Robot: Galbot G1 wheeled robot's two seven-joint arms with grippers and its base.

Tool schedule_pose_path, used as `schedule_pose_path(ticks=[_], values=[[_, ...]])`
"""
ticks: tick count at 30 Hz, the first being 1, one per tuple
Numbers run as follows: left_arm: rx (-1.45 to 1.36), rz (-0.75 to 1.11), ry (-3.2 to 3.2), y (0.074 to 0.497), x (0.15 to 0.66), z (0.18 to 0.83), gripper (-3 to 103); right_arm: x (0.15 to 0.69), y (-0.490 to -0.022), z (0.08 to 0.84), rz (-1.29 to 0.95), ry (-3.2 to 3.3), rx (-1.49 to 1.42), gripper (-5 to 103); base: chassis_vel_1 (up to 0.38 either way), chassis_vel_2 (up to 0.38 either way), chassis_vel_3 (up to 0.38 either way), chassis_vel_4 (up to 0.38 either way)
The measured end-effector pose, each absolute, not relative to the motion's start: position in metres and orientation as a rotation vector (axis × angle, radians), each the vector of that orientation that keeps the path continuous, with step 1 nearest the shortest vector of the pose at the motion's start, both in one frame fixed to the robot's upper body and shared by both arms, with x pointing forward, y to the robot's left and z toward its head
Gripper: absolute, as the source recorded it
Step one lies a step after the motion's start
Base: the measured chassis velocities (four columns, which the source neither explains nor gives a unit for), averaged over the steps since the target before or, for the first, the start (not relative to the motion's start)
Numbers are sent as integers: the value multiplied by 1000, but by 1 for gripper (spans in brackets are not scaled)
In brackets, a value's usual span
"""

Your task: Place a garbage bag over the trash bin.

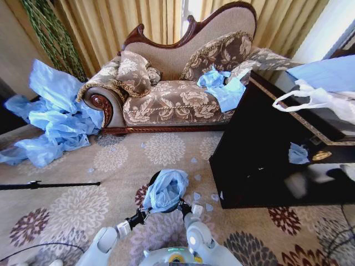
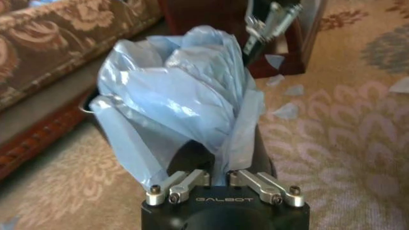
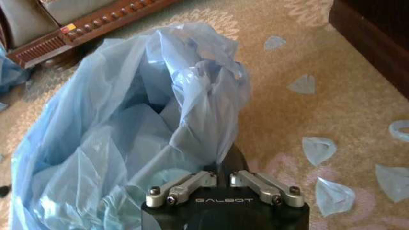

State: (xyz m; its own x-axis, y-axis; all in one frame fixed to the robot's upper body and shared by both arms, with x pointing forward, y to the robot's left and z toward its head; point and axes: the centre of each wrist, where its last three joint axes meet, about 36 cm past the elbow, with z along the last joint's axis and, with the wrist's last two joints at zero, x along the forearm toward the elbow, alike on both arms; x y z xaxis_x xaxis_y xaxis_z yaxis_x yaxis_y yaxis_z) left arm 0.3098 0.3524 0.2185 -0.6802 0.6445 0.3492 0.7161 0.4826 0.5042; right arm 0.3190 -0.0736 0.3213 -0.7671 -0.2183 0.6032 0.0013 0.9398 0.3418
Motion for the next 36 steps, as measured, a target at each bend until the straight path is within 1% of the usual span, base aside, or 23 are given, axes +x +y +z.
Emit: schedule_pose_path(ticks=[2,5,6,8,9,12,13,14,16,17,18,22,24,25,26,27,36], values=[[-1199,-966,-2616,353,308,219,13,318,-74,321,-420,-2416,153,7,0,0,0,0],[-1209,-955,-2665,358,295,223,29,313,-75,320,-404,-2419,152,24,0,0,0,0],[-1209,-955,-2665,358,295,223,29,313,-75,320,-404,-2419,152,24,0,0,0,0],[-1222,-948,-2698,359,290,225,40,310,-75,320,-397,-2419,152,34,0,0,0,0],[-1222,-948,-2698,359,290,225,40,310,-75,320,-397,-2419,152,34,0,0,0,0],[-1233,-944,-2742,362,285,232,56,305,-77,321,-391,-2421,154,51,0,0,0,0],[-1233,-944,-2742,362,285,232,56,305,-77,321,-391,-2421,154,51,0,0,0,0],[-1236,-940,-2752,363,283,233,62,304,-78,321,-389,-2421,155,51,0,0,0,0],[-1243,-937,-2779,370,276,234,73,302,-77,322,-390,-2420,155,62,0,0,0,0],[-1245,-928,-2789,373,272,234,73,301,-77,322,-391,-2420,155,67,0,0,0,0],[-1245,-928,-2789,373,272,234,73,301,-77,322,-391,-2420,155,67,0,0,0,0],[-1240,-881,-2814,386,252,233,94,299,-74,322,-396,-2420,157,89,0,0,0,0],[-1233,-865,-2823,387,249,233,94,299,-74,322,-397,-2420,157,89,0,0,0,0],[-1222,-845,-2836,388,247,232,98,299,-73,321,-398,-2419,157,93,0,0,0,0],[-1204,-815,-2858,388,246,231,99,298,-72,320,-397,-2420,158,97,0,0,0,0],[-1190,-788,-2877,387,247,230,100,298,-72,320,-394,-2421,161,99,0,0,0,0],[-1169,-631,-2956,379,248,230,100,295,-78,320,-373,-2431,167,100,0,0,0,0]])
